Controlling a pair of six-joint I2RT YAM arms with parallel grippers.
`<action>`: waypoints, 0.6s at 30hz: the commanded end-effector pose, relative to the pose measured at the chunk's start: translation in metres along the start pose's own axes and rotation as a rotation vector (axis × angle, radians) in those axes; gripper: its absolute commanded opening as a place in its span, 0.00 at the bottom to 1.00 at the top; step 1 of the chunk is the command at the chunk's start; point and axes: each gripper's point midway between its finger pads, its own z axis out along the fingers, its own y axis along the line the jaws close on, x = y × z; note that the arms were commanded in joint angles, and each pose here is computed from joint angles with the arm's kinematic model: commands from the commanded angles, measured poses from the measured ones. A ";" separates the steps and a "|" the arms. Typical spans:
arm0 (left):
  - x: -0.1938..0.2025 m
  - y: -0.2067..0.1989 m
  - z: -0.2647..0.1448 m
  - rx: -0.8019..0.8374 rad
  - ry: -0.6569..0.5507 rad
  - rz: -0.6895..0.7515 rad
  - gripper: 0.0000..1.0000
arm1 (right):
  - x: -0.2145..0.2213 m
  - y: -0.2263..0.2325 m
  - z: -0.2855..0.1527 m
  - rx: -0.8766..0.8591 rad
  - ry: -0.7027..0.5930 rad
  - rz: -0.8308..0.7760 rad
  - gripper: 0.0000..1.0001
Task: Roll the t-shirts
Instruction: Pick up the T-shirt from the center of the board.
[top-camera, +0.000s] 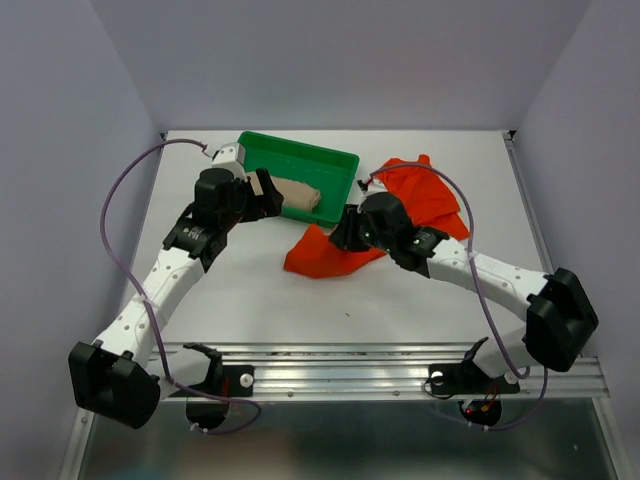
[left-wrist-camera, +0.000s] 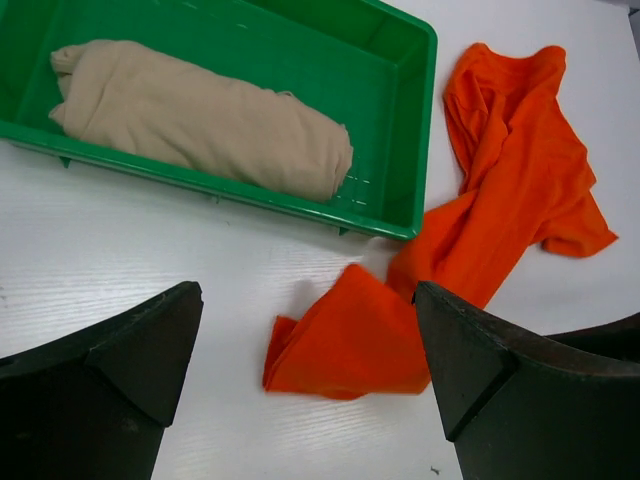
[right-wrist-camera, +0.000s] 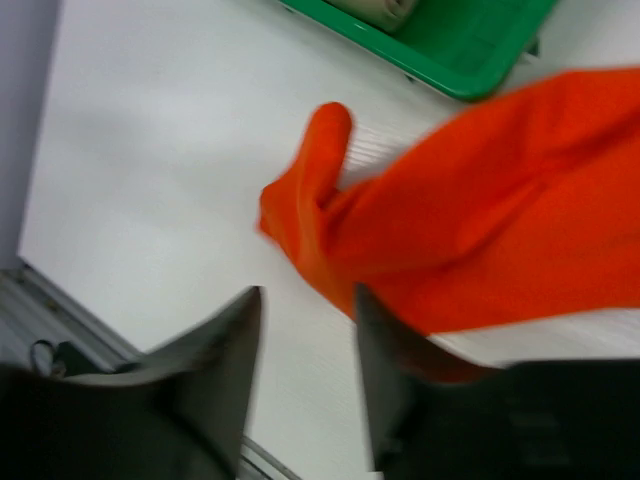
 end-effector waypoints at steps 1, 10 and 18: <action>-0.026 0.003 -0.014 -0.051 -0.066 0.004 0.99 | -0.015 -0.027 -0.004 0.178 -0.103 -0.015 0.56; 0.039 -0.009 0.001 -0.032 0.077 0.005 0.81 | -0.068 -0.203 -0.078 0.556 -0.258 0.207 0.63; 0.135 -0.010 0.019 -0.083 0.273 -0.095 0.88 | -0.018 -0.326 -0.102 0.737 -0.143 0.516 0.59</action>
